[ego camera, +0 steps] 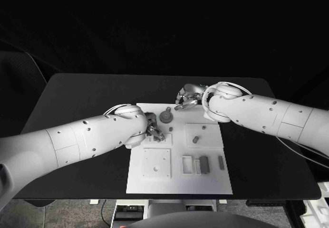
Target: Assemble the parts on the task board
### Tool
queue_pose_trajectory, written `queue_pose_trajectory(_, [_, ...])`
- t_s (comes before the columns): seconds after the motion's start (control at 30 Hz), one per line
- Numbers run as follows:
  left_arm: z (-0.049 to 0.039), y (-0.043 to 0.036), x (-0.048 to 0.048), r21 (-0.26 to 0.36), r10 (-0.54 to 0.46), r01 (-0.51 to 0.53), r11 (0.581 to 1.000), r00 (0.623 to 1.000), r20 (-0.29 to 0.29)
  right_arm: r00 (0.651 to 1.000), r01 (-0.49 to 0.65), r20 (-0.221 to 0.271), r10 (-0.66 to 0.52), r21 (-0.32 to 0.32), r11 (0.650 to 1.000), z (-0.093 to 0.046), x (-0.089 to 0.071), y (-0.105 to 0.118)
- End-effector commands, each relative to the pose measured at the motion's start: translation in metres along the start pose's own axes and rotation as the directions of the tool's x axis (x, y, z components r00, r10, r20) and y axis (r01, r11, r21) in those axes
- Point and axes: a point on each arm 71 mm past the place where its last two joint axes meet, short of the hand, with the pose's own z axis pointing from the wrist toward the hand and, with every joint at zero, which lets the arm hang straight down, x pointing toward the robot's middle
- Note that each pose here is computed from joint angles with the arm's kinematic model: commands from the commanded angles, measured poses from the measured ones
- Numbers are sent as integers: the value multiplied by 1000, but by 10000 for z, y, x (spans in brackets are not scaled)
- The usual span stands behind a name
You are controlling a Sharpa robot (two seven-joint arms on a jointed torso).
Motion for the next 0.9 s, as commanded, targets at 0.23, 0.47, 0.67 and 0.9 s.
queue_pose_trajectory(0.23, [5,33,29,-12,-11,12,1000,1000,8,1000,10,-14,-10,-2,1000,0,21,-1])
queue_pose_trajectory(0.47, [-23,51,14,-7,-25,25,1000,1000,10,1000,10,-15,-9,3,1000,0,26,-21])
queue_pose_trajectory(0.67, [-58,58,-72,-2,-42,42,999,999,27,1000,9,-16,-9,3,1000,1,32,-23])
queue_pose_trajectory(0.9, [-108,54,-200,6,-67,67,998,997,44,1000,9,-17,-9,4,1000,2,34,-26])
